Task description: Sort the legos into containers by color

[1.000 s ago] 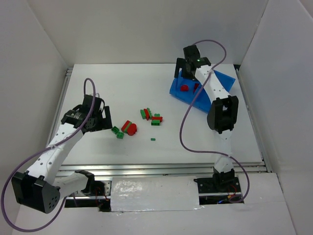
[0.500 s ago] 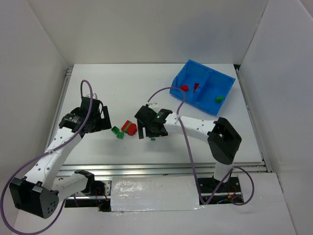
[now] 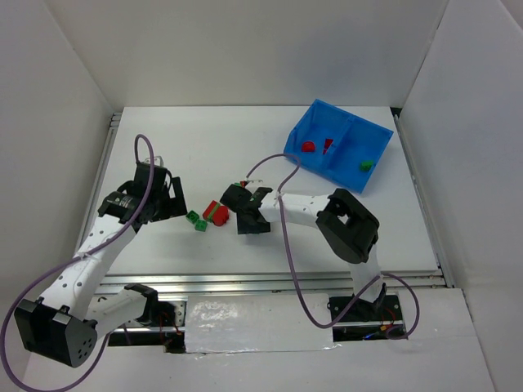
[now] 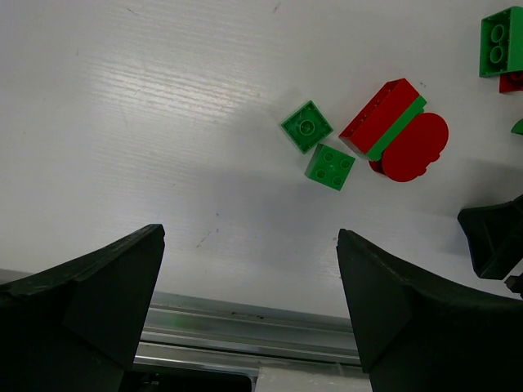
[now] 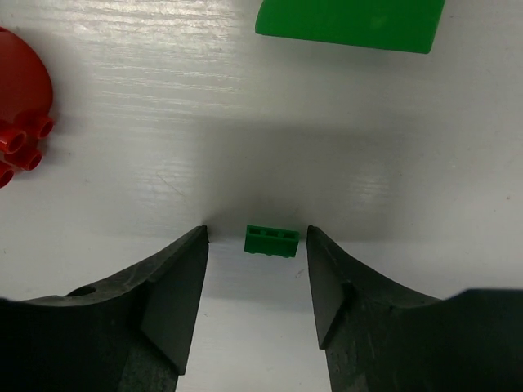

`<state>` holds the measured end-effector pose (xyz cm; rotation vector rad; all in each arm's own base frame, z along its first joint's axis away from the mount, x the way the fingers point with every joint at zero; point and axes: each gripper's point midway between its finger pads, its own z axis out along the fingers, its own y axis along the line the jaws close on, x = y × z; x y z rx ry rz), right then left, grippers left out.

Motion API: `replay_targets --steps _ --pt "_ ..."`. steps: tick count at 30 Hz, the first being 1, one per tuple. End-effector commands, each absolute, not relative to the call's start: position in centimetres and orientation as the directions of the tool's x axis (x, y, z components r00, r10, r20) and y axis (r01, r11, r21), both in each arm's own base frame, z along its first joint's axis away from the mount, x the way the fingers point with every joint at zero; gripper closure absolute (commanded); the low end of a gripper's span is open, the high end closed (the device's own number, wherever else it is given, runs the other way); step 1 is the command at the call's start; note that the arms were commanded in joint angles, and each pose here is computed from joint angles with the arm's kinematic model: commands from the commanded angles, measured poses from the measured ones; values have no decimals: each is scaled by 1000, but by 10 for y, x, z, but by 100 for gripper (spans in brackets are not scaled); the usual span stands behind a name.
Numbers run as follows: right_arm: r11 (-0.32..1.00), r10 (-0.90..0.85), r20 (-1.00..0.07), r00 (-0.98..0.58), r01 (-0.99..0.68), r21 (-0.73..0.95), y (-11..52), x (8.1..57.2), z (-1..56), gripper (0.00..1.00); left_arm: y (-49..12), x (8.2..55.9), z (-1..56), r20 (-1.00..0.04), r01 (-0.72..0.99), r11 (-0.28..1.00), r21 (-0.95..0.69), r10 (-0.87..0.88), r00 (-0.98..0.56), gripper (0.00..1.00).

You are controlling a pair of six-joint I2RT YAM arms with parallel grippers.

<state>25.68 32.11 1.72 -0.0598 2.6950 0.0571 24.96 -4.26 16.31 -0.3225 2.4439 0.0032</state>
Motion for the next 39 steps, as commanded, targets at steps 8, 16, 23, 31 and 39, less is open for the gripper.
replay_targets --steps 8,16,23,31,39 --pt "999 13 -432 -902 -6 42 321 255 10 65 -48 255 166 -638 -204 974 -98 -219 -738 0" --pt "995 66 -537 -841 13 102 313 281 80 74 -47 256 164 -634 -207 974 -92 -218 -742 0" --pt "968 247 -659 -710 208 139 219 383 150 74 -47 256 165 -635 -213 973 -92 -222 -740 1" --pt "881 373 -716 -591 468 73 65 441 183 74 -43 254 166 -644 -235 968 -90 -237 -728 0" --pt "788 446 -721 -531 615 35 -29 461 182 62 -43 254 166 -647 -238 967 -91 -239 -724 0"
